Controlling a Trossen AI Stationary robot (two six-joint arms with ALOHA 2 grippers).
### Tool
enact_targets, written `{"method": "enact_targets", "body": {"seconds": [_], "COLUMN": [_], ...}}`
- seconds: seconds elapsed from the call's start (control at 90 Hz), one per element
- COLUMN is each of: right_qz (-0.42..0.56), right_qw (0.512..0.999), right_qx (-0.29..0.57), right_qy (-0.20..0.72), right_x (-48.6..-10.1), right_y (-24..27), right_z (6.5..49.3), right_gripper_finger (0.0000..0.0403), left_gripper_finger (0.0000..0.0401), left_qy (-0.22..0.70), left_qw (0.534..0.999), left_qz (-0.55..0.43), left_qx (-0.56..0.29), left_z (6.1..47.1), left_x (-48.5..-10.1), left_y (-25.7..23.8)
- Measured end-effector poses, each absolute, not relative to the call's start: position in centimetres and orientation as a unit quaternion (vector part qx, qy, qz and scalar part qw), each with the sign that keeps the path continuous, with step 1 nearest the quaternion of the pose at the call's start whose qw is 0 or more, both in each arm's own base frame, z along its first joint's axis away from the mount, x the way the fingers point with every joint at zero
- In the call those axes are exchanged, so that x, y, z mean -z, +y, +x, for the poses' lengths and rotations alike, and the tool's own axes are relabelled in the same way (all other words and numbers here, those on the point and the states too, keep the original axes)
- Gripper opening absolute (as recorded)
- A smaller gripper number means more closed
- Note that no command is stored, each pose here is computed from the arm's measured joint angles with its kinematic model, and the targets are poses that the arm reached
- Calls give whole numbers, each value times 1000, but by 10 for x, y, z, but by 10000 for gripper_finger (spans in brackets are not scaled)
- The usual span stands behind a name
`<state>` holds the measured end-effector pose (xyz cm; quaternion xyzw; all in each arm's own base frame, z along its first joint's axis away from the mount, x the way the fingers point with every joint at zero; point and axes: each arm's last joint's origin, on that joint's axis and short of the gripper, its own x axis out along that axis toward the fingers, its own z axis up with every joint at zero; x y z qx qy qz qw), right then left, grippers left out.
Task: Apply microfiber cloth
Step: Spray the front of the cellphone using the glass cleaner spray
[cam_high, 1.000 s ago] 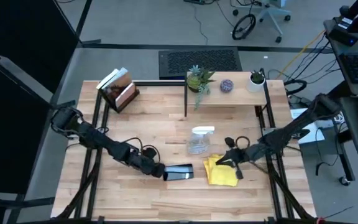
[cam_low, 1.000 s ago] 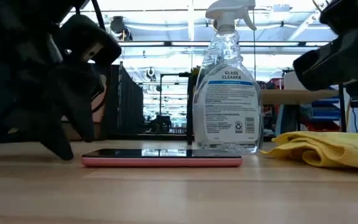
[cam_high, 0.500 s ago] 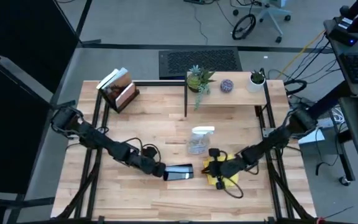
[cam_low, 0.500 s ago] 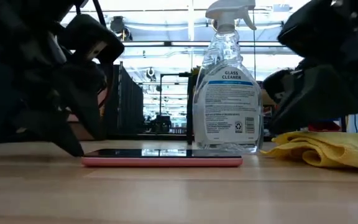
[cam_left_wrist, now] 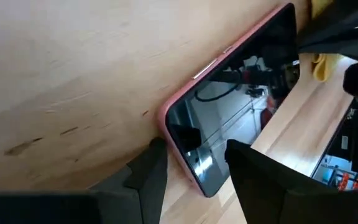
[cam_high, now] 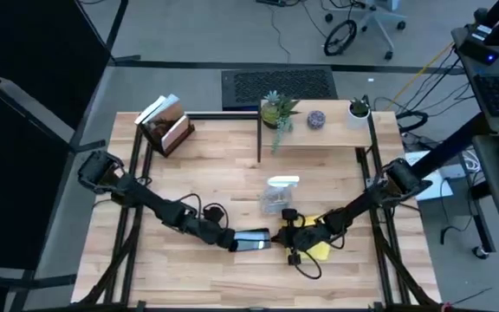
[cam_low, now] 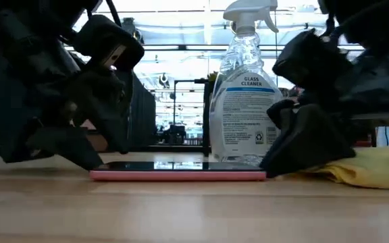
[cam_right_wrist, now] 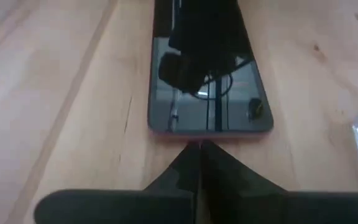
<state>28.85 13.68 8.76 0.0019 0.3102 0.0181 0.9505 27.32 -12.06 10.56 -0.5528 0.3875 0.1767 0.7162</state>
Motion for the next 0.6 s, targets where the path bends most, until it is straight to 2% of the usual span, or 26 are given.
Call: {"method": "enact_targets", "body": {"seconds": [0.3, 0.6], "right_qz": [66, 70], "right_qw": [956, 959], "right_qx": [15, 16], "right_qy": [287, 272], "right_x": [-81, -82], "right_y": [137, 137], "right_z": [294, 295], "right_gripper_finger": [0, 0], "left_gripper_finger": [154, 154], "left_qy": [382, 349], "left_qw": [735, 764], "left_qz": [-532, -518], "left_qx": [-173, -163], "left_z": [274, 278], "left_x": [-105, -107], "left_y": [-121, -121]}}
